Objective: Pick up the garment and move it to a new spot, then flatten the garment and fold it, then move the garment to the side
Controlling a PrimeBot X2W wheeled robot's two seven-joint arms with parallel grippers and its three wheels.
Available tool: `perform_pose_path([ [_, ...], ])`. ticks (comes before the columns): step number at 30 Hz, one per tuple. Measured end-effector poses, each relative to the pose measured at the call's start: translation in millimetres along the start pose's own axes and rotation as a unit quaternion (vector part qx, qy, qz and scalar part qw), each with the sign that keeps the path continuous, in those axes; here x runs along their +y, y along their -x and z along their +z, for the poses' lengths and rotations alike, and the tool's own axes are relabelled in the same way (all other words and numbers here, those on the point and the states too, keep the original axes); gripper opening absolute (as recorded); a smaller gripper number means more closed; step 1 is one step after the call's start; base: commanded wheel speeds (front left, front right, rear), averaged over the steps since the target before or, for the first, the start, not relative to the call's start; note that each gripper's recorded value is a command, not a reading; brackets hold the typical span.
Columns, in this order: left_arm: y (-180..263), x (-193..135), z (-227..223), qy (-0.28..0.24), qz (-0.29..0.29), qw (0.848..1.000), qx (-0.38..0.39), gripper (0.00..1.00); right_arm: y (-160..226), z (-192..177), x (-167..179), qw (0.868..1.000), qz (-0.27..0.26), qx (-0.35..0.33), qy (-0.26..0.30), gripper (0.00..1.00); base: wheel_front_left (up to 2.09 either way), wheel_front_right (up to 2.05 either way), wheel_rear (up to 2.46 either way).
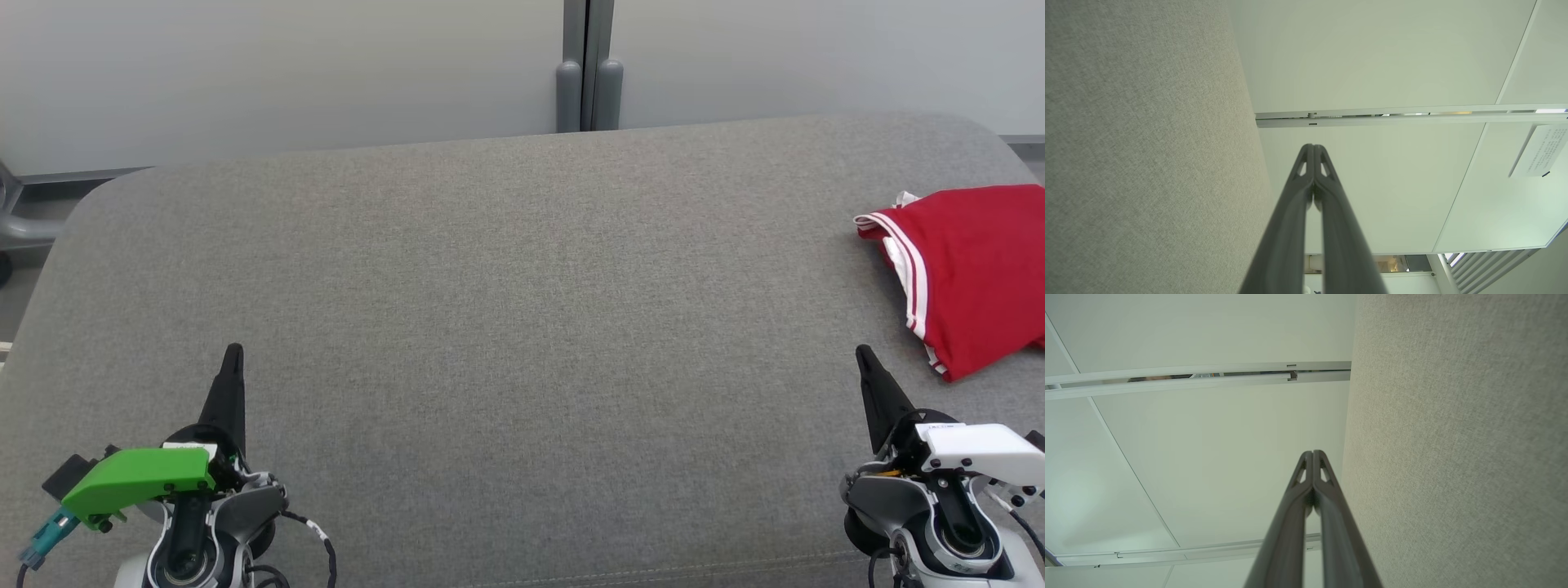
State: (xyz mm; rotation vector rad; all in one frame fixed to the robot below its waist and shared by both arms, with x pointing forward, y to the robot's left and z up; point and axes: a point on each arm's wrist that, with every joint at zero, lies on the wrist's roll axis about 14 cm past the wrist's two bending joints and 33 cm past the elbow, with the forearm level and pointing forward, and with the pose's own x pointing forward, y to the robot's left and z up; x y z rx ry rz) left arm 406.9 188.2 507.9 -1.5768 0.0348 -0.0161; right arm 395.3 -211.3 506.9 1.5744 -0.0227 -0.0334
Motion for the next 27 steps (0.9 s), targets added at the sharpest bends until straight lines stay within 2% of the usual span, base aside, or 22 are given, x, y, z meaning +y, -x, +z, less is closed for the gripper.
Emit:
perform_pose_path([
  [27,0.0,-0.1,0.2,0.001,0.0,1.0,-0.001,0.0,0.0,0.0,0.0,1.0,0.0,0.0,0.0,0.0,0.0,0.0,0.0],
])
